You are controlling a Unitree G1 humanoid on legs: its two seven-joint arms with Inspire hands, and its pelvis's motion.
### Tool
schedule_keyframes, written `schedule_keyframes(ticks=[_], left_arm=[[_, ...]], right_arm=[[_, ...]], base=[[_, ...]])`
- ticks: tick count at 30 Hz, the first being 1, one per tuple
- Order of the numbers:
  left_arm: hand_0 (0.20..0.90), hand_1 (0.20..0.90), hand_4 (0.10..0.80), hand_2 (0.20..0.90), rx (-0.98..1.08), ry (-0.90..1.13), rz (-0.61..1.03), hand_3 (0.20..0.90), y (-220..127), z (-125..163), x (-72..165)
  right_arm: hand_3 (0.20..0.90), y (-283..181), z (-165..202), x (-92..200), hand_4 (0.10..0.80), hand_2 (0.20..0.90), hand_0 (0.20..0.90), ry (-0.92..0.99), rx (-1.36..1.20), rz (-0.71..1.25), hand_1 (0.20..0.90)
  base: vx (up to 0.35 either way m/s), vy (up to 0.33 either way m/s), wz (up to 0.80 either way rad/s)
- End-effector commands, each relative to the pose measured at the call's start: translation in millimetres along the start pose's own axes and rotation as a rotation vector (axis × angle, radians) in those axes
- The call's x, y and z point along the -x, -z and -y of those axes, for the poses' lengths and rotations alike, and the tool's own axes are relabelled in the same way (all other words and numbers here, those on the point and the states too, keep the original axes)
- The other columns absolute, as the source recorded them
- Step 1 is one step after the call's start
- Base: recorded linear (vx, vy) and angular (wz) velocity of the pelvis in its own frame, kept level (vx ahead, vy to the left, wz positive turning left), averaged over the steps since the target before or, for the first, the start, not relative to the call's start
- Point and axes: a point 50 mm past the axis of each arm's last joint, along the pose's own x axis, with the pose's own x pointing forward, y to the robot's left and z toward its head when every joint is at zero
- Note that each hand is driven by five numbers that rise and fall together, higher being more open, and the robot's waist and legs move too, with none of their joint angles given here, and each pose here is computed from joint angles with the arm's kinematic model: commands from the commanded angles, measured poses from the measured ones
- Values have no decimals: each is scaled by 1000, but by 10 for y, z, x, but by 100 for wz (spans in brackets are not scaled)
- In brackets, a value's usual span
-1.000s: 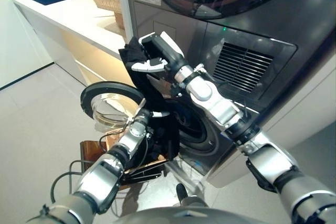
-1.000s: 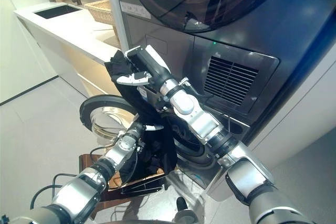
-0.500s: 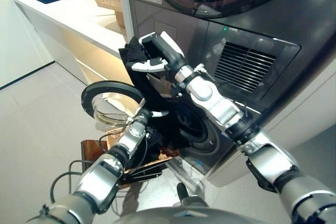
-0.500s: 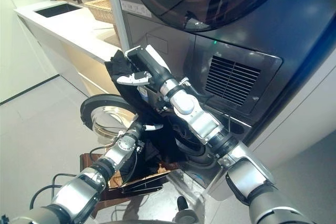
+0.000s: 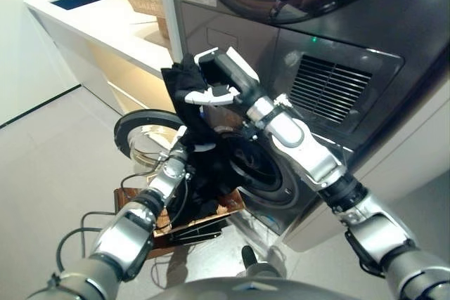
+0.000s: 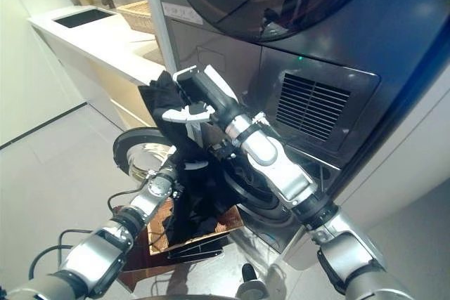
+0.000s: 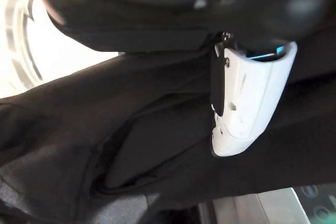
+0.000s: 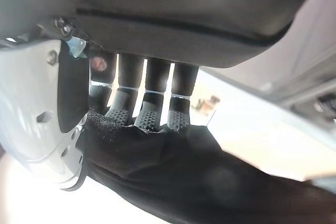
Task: Pick up the clothes and place them into the washing machine
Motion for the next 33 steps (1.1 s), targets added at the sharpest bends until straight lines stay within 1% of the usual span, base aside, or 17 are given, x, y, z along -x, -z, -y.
schedule_keyframes(ticks=[1, 4, 5, 6, 7, 9, 10, 11, 13, 14, 15, 18, 19, 23, 27, 33], left_arm=[[200, 200, 300, 200, -65, -133, 257, 200, -710, -530, -133], [200, 200, 300, 200, -96, -168, 221, 200, -625, -708, -141], [200, 200, 300, 200, -114, -196, 194, 200, -544, -853, -127], [200, 200, 300, 200, -117, -205, 185, 200, -516, -906, -121], [200, 200, 300, 200, -117, -204, 186, 200, -516, -901, -122], [200, 200, 300, 200, -130, -228, 177, 200, -483, -1027, -103], [200, 200, 300, 200, -135, -240, 180, 200, -487, -1086, -93], [200, 200, 300, 200, -140, -257, 183, 200, -472, -1181, -69], [200, 200, 300, 200, -146, -262, 182, 200, -469, -1221, -60], [200, 200, 300, 200, -156, -272, 180, 200, -462, -1272, -48], [200, 200, 300, 200, -156, -272, 180, 200, -462, -1272, -48], [200, 200, 300, 200, -191, -290, 174, 200, -446, -1344, -28], [200, 200, 300, 200, -226, -305, 179, 200, -465, -1416, -9], [200, 200, 300, 200, -270, -317, 187, 200, -494, -1480, 10], [200, 200, 300, 200, -309, -332, 208, 200, -552, -1554, 40], [200, 200, 300, 200, -300, -347, 219, 200, -589, -1608, 54]], right_arm=[[200, -508, 313, 131, 300, 200, 200, 84, -20, 298, 200], [200, -378, 379, 431, 300, 200, 200, 89, -61, 242, 200], [200, -242, 476, 670, 300, 200, 200, 146, -52, 165, 200], [200, -214, 512, 764, 300, 200, 200, 168, -35, 143, 200], [200, -214, 512, 769, 300, 200, 200, 169, -35, 142, 200], [200, -126, 613, 939, 300, 200, 200, 241, -3, 86, 200], [900, -68, 637, 1030, 800, 900, 900, 261, -15, 52, 900], [900, 41, 641, 1169, 800, 900, 900, 239, -20, -29, 900], [900, 65, 669, 1226, 800, 900, 900, 242, 4, -61, 900], [900, 167, 764, 1347, 800, 900, 900, 301, 40, -137, 900], [900, 168, 765, 1347, 800, 900, 900, 301, 40, -137, 900], [900, 362, 858, 1467, 800, 900, 900, 390, 92, -242, 900], [900, 413, 895, 1497, 800, 900, 900, 418, 149, -283, 900], [900, 459, 930, 1531, 800, 900, 900, 452, 195, -318, 900], [900, 513, 944, 1497, 800, 900, 900, 452, 263, -355, 900], [900, 531, 935, 1432, 800, 900, 900, 448, 258, -348, 900]], base=[[-2, -5, 5], [1, -1, -1], [12, 2, 4], [9, 2, 9], [0, 0, 0], [0, 0, 0], [0, 0, 0], [0, 0, 0], [0, 0, 0], [0, 0, 0], [0, 0, 0], [0, 0, 5], [1, 3, 4], [0, -1, 3], [-2, -2, 3], [-8, 2, 5]])
